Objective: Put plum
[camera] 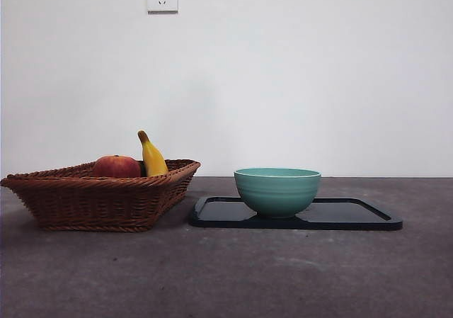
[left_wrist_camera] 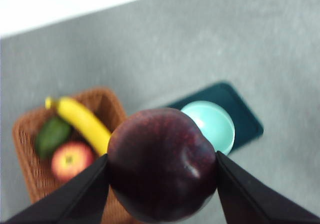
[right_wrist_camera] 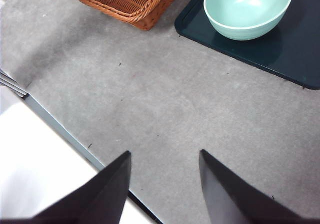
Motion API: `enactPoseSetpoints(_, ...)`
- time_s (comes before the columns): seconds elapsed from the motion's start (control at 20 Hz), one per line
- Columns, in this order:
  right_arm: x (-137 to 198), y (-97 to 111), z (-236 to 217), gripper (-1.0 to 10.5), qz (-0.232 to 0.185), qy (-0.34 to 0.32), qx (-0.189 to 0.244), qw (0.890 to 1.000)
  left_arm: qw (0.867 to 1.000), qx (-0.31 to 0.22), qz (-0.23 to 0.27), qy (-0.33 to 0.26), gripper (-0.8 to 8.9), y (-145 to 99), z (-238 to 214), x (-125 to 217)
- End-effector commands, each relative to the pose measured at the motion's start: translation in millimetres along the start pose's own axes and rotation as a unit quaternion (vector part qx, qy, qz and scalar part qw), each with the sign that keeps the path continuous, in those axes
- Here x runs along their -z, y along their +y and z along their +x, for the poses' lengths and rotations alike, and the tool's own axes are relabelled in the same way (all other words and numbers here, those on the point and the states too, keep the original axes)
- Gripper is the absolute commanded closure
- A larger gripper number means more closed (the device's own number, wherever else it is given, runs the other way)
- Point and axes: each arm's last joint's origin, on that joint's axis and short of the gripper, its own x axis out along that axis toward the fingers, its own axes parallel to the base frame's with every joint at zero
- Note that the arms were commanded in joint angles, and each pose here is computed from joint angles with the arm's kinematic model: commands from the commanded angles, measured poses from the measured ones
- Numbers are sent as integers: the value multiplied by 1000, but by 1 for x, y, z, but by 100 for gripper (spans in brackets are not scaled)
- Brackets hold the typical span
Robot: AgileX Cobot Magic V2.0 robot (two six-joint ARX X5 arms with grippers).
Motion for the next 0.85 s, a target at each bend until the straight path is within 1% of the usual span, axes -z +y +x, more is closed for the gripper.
enactPoseSetpoints(0.05, -3, 2, -2, 729, -12, -8, -3, 1000, 1000, -4, 1, 12, 605, 3, 8, 13)
enactPoseSetpoints(0.15, -3, 2, -2, 729, -12, -8, -3, 1000, 1000, -16, -4, 13, 605, 8, 19, 35)
enactPoseSetpoints(0.3, -3, 2, -2, 729, -12, -8, -3, 1000, 998, -57, -8, 13, 605, 17, 40, 72)
enactPoseSetpoints(0.5, -4, 2, -2, 729, -12, -11, -3, 1000, 997, -73, -20, 25, 605, 32, 83, 115)
enactPoseSetpoints(0.6, -3, 2, -2, 729, -12, -10, -3, 1000, 997, -78, -24, 16, 605, 38, 106, 137)
enactPoseSetpoints(0.75, -3, 2, -2, 729, -12, -10, -3, 1000, 996, -90, -21, 8, 606, 50, 131, 158)
enactPoseSetpoints(0.85, -3, 2, -2, 729, -9, -11, -3, 1000, 995, -97, -14, 15, 606, 58, 144, 164)
